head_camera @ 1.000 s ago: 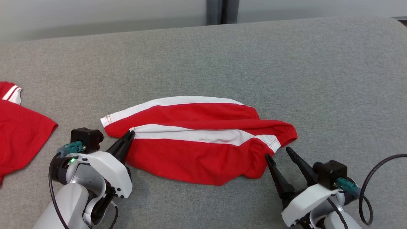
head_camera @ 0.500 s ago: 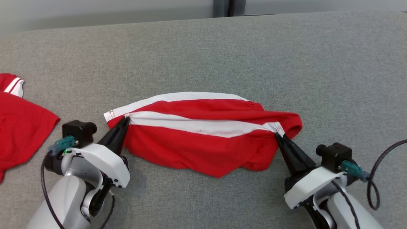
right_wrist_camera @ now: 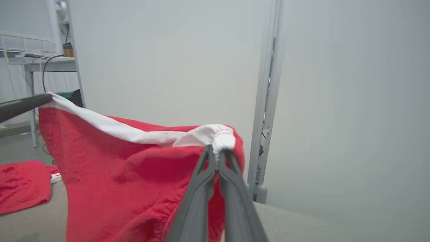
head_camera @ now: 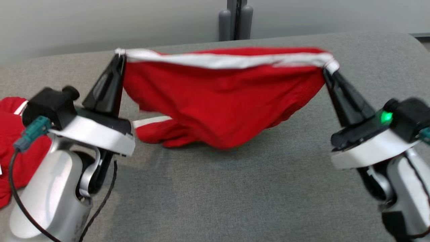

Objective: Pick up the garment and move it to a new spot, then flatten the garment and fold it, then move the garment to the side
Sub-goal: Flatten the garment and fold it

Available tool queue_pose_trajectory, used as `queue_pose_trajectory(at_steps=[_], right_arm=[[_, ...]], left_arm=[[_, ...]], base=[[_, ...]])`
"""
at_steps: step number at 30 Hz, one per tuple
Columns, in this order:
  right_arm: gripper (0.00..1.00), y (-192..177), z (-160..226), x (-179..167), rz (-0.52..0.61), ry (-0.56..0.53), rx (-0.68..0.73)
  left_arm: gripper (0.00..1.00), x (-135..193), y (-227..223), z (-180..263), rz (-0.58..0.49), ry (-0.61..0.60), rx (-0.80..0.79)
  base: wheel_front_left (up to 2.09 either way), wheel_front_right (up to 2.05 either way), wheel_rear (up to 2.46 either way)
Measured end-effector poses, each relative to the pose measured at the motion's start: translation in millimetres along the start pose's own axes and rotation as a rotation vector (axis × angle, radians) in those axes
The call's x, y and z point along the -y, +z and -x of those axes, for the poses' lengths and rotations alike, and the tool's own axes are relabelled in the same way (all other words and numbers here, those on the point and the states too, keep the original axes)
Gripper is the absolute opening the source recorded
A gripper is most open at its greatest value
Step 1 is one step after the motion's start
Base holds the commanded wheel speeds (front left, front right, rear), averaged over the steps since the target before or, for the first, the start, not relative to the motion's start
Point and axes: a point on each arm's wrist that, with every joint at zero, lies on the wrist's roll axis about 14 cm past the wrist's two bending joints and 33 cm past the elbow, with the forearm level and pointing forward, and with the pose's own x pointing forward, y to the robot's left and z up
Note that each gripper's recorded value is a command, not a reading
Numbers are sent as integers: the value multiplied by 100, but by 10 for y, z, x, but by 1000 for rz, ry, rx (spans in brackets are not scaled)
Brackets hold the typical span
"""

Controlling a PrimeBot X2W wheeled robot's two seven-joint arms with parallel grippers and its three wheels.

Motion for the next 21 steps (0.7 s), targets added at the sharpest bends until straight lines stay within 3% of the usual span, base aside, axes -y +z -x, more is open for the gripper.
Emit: queue_pose_trajectory(at_steps=[6, 10, 14, 21], right_arm=[[0, 906, -105, 46, 146, 27, 202], [0, 1319, -74, 66, 205, 19, 284], [0, 1508, -16, 72, 226, 10, 318], [0, 1538, -5, 111, 213, -7, 326]], left_arm=[[0, 242, 964, -96, -96, -63, 251], [0, 371, 1496, -54, -142, -84, 387], [0, 472, 1739, 7, -161, -99, 448], [0, 522, 1696, -25, -153, -109, 436]], base=[[0, 0, 0], [0, 0, 0], [0, 0, 0], [0, 0, 0]])
